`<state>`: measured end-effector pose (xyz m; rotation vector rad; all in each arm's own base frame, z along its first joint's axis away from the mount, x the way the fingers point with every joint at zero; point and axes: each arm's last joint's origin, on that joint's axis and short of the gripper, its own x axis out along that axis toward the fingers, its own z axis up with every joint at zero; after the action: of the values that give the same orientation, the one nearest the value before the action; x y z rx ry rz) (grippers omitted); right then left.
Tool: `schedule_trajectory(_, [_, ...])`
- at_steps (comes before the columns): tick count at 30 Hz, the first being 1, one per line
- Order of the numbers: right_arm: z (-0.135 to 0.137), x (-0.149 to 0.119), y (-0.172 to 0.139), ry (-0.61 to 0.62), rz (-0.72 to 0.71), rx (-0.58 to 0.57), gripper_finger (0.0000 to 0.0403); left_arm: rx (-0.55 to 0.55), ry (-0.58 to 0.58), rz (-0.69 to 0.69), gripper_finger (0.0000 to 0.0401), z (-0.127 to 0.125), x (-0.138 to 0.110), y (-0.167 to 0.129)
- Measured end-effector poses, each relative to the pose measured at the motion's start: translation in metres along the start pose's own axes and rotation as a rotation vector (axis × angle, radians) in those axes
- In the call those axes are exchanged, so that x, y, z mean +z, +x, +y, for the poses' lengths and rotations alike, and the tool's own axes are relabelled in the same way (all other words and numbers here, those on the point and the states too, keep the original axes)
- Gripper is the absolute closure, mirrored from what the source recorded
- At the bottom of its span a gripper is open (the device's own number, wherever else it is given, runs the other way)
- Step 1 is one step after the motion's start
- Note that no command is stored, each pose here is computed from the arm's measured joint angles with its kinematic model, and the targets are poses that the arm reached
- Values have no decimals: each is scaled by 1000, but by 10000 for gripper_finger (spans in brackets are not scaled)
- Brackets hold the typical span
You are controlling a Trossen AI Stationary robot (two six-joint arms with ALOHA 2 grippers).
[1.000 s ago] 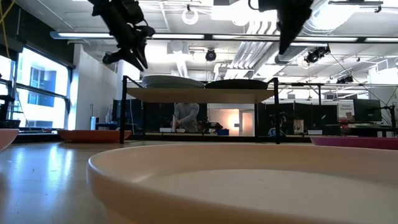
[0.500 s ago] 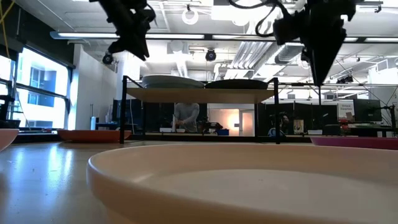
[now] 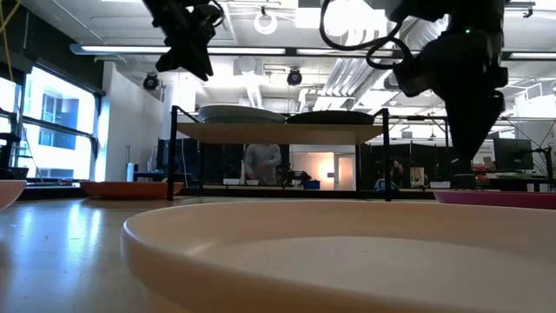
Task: Place and stack plates onto a shelf
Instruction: Stack the pink plate on top of the dark green plate on the shelf
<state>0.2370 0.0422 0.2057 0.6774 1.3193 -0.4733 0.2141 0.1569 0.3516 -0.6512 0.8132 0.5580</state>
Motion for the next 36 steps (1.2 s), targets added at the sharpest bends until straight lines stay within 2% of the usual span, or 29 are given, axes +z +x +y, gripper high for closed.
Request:
schedule_trajectory(5, [5,-5,10,63,-16,20,201,33,7,-8,329,-2,-1,1])
schedule_trajectory(30, [21,-7,66,81,54,-104,202,25,-13,-1,329,-8,-3,2])
schedule_trajectory(33, [22,-7,69,97,62,-109,214,25,-13,-1,329,-8,-3,2])
schedule_trajectory(36, [22,-7,70,101,80,-100,244,25,-12,-1,329,-8,-3,2])
